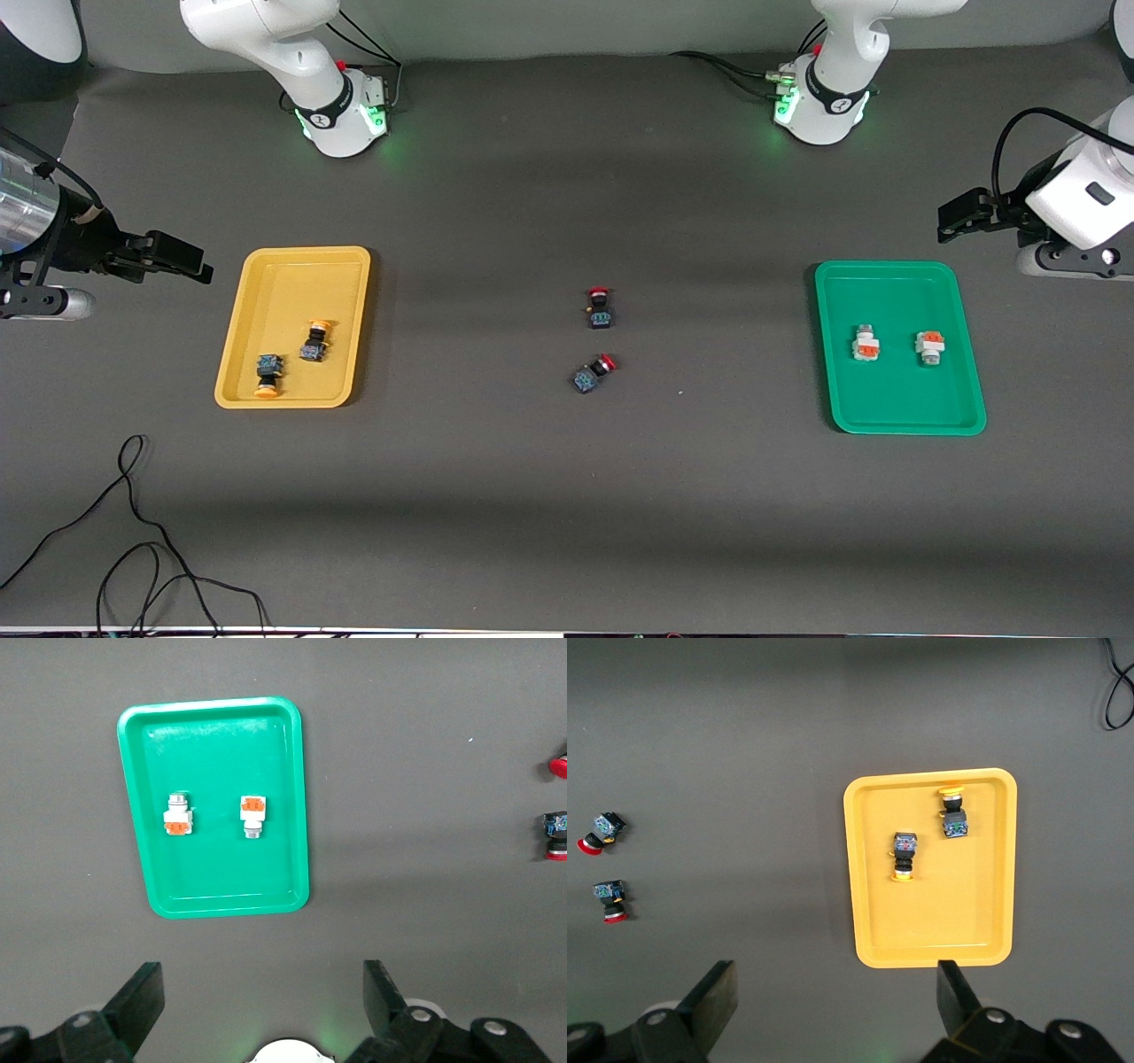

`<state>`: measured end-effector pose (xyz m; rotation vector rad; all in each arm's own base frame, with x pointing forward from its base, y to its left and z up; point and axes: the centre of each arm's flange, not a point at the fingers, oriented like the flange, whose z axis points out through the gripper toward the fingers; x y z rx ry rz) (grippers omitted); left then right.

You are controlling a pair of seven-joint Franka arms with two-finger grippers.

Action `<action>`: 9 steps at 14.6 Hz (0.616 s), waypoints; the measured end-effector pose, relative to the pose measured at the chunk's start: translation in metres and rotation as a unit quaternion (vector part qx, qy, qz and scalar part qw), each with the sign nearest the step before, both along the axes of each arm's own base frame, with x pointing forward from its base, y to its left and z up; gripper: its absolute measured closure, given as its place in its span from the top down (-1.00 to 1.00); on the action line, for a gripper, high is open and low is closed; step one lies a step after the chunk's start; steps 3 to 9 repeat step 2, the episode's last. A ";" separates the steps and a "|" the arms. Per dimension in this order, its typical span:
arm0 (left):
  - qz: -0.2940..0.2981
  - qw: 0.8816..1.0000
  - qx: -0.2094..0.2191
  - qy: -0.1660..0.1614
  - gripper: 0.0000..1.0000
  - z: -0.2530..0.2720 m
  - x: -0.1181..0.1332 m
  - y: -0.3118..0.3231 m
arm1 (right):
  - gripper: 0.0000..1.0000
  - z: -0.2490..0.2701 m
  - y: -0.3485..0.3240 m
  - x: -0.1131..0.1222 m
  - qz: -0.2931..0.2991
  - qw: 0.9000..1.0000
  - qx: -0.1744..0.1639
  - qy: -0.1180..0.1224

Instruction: Place green and yellow buttons in trays

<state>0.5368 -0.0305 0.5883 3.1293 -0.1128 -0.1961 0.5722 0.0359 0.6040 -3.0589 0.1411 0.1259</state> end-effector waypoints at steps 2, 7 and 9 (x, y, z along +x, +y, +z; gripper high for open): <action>0.001 1.000 0.000 0.000 1.00 0.000 0.000 0.001 | 1.00 0.000 -0.001 0.000 -0.001 1.000 0.000 0.000; 0.001 1.000 0.000 0.000 1.00 0.000 0.000 0.001 | 1.00 0.000 -0.001 0.000 -0.001 1.000 0.000 0.000; 0.001 1.000 0.000 0.000 1.00 0.000 0.000 0.001 | 1.00 0.000 -0.001 0.000 -0.001 1.000 0.000 0.000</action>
